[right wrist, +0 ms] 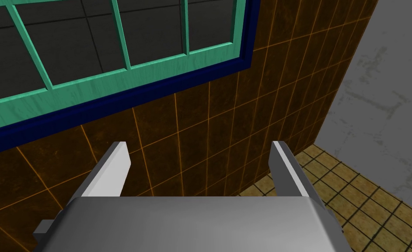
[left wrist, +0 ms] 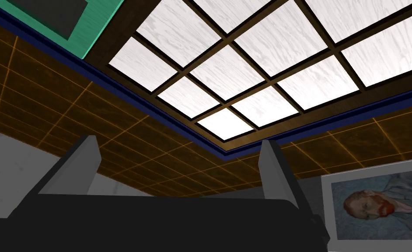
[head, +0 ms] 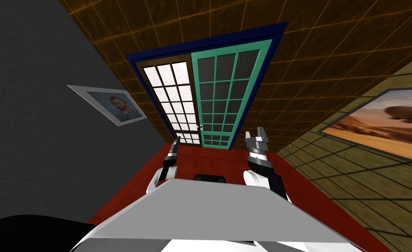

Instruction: Pull the door open

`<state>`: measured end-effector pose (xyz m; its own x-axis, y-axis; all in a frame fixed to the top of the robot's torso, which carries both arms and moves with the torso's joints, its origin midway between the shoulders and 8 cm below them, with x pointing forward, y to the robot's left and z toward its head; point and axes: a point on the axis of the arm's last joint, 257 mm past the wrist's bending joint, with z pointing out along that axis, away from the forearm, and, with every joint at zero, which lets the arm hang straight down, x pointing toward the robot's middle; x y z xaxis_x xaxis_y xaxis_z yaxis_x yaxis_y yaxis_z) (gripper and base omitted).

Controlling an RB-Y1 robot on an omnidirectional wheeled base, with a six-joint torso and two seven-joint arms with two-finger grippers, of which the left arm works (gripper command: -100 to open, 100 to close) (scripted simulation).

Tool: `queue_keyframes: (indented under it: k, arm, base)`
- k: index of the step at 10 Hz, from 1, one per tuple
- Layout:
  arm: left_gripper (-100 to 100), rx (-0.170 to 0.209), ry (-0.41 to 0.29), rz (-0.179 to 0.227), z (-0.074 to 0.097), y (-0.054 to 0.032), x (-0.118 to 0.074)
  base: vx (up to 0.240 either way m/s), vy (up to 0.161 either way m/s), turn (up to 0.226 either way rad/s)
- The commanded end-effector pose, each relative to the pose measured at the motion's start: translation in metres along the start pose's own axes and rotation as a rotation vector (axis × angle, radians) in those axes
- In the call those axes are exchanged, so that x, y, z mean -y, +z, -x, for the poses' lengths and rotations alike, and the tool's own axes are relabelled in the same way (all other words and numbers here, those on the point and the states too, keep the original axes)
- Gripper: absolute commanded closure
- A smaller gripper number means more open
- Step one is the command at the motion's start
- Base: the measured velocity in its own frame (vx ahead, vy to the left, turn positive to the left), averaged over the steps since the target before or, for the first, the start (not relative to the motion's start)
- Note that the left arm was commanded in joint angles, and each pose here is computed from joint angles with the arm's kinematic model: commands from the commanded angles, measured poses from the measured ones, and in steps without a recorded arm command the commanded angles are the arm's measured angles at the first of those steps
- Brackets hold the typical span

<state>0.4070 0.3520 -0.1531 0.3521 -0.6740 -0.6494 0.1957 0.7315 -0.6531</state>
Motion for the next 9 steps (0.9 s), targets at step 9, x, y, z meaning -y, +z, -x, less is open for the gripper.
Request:
queue_keyframes:
  k: [9]
  arm:
    - [-100,-0.081,0.267,0.083,-0.033,-0.0259,-0.062]
  base:
    - [0.100,0.015,-0.058]
